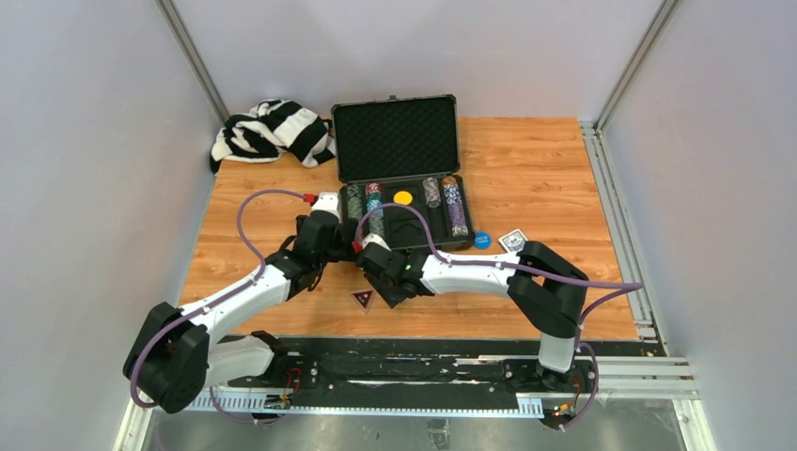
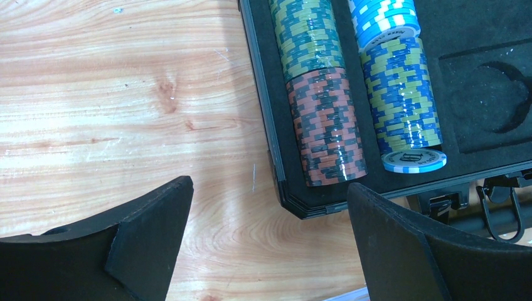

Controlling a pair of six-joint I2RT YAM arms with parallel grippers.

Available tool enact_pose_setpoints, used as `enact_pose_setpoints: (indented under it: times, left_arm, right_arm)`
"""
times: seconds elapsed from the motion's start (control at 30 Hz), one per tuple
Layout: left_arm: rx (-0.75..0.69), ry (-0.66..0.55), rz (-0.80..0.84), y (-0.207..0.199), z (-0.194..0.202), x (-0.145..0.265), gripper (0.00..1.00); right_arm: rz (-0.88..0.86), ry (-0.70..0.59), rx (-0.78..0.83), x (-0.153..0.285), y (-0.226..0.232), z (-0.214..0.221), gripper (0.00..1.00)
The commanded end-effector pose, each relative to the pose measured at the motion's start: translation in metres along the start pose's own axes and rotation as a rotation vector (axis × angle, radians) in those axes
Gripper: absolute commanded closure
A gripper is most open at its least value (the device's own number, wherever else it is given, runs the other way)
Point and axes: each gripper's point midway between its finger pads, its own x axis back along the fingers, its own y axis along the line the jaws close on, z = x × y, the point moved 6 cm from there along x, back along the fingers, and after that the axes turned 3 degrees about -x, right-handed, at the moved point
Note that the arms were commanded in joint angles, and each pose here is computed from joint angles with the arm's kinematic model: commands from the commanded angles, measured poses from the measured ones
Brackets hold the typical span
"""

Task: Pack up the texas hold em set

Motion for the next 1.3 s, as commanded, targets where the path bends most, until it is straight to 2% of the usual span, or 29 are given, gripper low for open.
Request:
enact_pose_setpoints:
  times: [0.0, 0.63, 0.77, 1.03, 1.27]
  left_arm:
    - [0.022, -0.054, 0.101, -0.018, -0.019, 0.005, 0.02]
    - [0.055, -0.042, 0.153, -0.026, -0.02, 0.004, 0.02]
    - [0.053, -0.039, 0.153, -0.026, -0.02, 0.006, 0.02]
    - [0.043, -0.034, 0.129, -0.02, -0.016, 0.009, 0.02]
    - [0.037, -0.031, 0.123, -0.019, -0.014, 0.007, 0.02]
  right_arm:
    - [0.017, 0.044, 0.014, -0.001, 0.002, 0.01, 0.58]
    - [0.021, -0.005, 0.018, 0.02, -0.004, 0.009, 0.58]
    - [0.019, -0.005, 0.021, 0.016, -0.002, 0.008, 0.44]
    - [0.023, -0.049, 0.041, 0.015, 0.002, -0.014, 0.44]
    - [0.007, -0.01, 0.043, 0.0, 0.005, -0.012, 0.43]
